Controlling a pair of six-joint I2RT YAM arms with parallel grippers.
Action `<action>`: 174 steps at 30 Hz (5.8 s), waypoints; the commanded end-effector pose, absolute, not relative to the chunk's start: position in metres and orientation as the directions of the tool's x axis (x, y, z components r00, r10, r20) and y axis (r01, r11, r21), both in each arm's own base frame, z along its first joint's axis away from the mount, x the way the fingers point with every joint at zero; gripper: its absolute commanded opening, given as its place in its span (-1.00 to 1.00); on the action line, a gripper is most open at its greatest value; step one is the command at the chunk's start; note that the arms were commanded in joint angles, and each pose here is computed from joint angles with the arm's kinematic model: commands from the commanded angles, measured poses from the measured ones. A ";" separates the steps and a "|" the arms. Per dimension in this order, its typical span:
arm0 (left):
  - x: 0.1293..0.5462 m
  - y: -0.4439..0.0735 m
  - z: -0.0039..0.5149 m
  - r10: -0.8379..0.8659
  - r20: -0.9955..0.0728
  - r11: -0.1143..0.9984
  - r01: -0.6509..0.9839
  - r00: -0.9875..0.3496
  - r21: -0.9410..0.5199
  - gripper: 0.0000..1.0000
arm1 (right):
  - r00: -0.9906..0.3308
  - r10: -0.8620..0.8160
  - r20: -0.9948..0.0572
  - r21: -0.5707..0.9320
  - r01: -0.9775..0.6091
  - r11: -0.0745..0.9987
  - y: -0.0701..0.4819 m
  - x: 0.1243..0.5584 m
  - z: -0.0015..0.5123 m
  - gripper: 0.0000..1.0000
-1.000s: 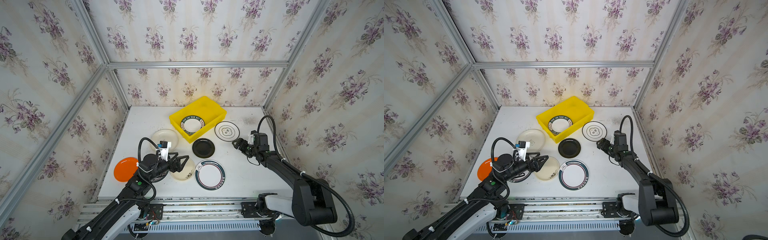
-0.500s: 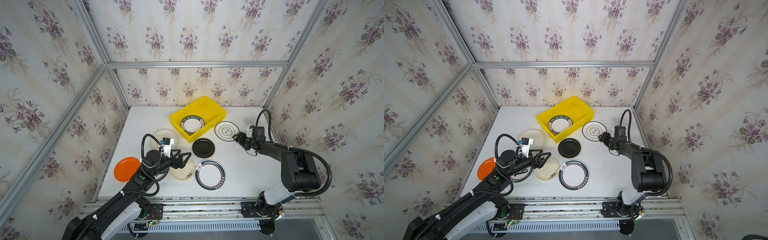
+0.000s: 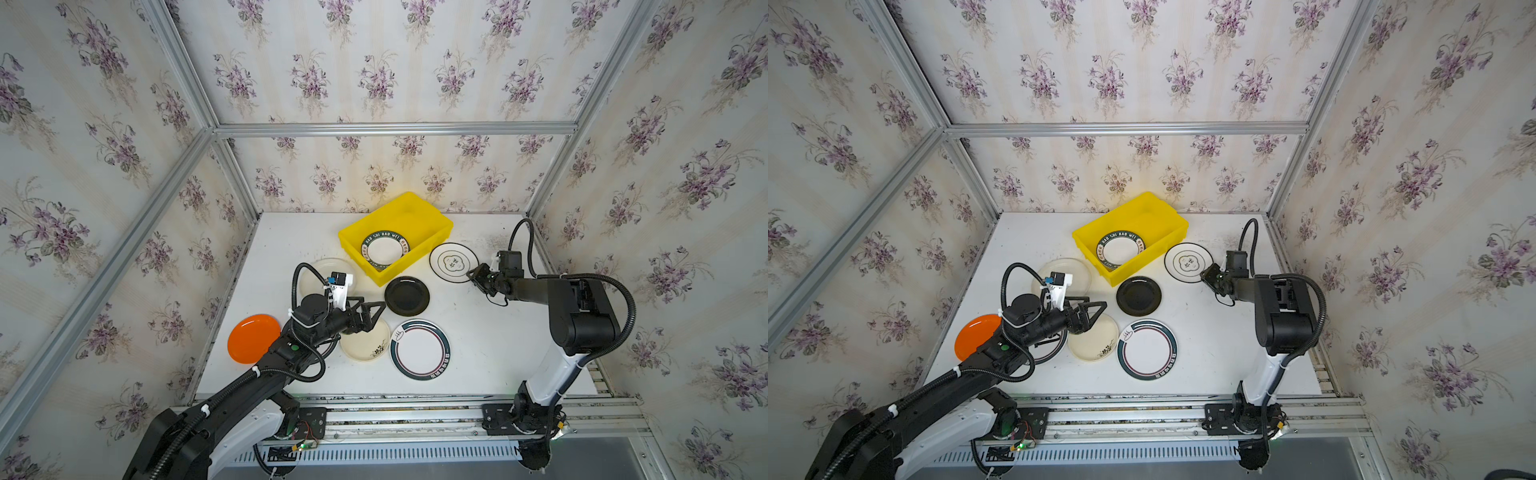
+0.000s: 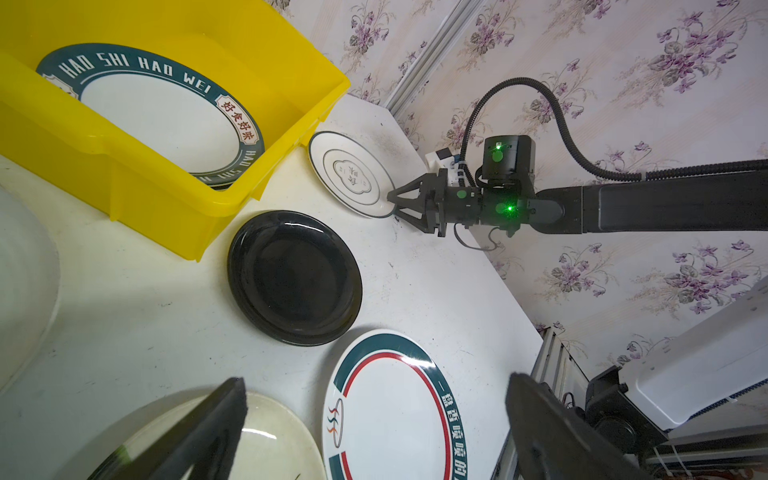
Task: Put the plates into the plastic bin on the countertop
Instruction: 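Withdraw the left gripper while the right gripper reaches to the white cloud-logo plate, then pinch the white cloud-logo plate rim with the right gripper and lift it upright, then carry the upright plate toward the left gripper while the left gripper reaches toward it, then grasp the plate rim with the left gripper and open the right gripper, then carry the plate into the bin with the left gripper while the right arm draws back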
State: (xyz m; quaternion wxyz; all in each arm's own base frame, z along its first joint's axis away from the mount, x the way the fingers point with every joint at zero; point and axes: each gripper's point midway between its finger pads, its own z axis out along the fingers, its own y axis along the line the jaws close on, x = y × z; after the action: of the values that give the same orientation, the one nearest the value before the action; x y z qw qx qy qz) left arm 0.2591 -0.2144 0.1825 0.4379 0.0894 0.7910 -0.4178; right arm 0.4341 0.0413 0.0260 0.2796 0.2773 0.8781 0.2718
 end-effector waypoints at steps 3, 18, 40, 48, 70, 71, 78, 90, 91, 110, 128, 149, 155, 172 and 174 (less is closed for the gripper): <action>0.263 -0.215 0.193 -0.233 -0.800 0.635 0.536 -0.554 -0.556 0.99 | -0.620 0.682 -0.387 0.645 0.347 0.681 0.030 0.448 0.030 -0.47; 0.263 -0.212 0.182 -0.203 -0.801 0.662 0.523 -0.564 -0.537 0.99 | -0.579 0.728 -0.368 0.663 0.385 0.642 0.025 0.458 0.017 -0.52; 0.263 -0.213 0.177 -0.190 -0.795 0.662 0.523 -0.576 -0.537 0.99 | -0.508 0.747 -0.428 0.630 0.425 0.650 0.004 0.438 0.030 -1.00; 0.266 -0.212 0.162 -0.194 -0.766 0.679 0.479 -0.612 -0.555 0.99 | -0.487 0.781 -0.390 0.662 0.441 0.606 0.007 0.413 0.039 -1.00; 0.277 -0.225 0.132 -0.164 -0.699 0.680 0.433 -0.696 -0.591 0.99 | -0.604 0.616 -0.506 0.724 0.091 0.684 0.057 0.317 0.113 -1.00; 0.278 -0.226 0.132 -0.165 -0.696 0.677 0.432 -0.699 -0.596 0.99 | -0.600 0.612 -0.516 0.732 0.064 0.679 0.060 0.313 0.120 -1.00; 0.274 -0.239 0.126 -0.152 -0.656 0.621 0.445 -0.739 -0.645 0.99 | -0.555 0.523 -0.647 0.691 -0.136 0.710 0.083 0.285 0.159 -1.00; 0.265 -0.251 0.132 -0.152 -0.649 0.532 0.491 -0.746 -0.689 0.82 | -0.578 0.381 -0.721 0.642 -0.352 0.681 0.139 0.261 0.177 -1.00; 0.264 -0.253 0.133 -0.151 -0.648 0.522 0.496 -0.747 -0.694 0.77 | -0.588 0.375 -0.717 0.649 -0.365 0.668 0.143 0.261 0.178 -1.00; 0.258 -0.258 0.140 -0.151 -0.640 0.469 0.516 -0.753 -0.717 0.21 | -0.611 0.300 -0.732 0.651 -0.500 0.571 0.196 0.261 0.190 -1.00; 0.260 -0.264 0.134 -0.134 -0.605 0.449 0.496 -0.785 -0.743 -0.82 | -0.625 0.266 -0.734 0.644 -0.515 0.566 0.215 0.264 0.180 -0.29; 0.268 -0.261 0.139 -0.109 -0.637 0.502 0.510 -0.763 -0.698 -1.00 | -0.667 0.314 -0.675 0.656 -0.349 0.669 0.190 0.263 0.151 0.59; 0.279 -0.253 0.147 -0.139 -0.654 0.563 0.484 -0.744 -0.670 -1.00 | -0.666 0.303 -0.682 0.643 -0.348 0.682 0.186 0.257 0.147 0.60; 0.388 -0.176 0.219 -0.190 -0.835 0.894 0.260 -0.516 -0.364 -1.00 | -0.684 0.289 -0.669 0.669 -0.386 0.635 0.191 0.244 0.153 0.74; 0.400 -0.173 0.224 -0.196 -0.842 0.907 0.235 -0.503 -0.351 -1.00 | -0.687 0.289 -0.667 0.668 -0.379 0.641 0.190 0.244 0.150 0.75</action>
State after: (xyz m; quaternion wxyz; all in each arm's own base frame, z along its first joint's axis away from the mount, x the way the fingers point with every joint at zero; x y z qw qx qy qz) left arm 0.3838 -0.1833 0.2126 0.4714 0.0218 0.8459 -0.2486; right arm 0.2442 0.1866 0.1433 0.3910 -0.0228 0.8242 0.4089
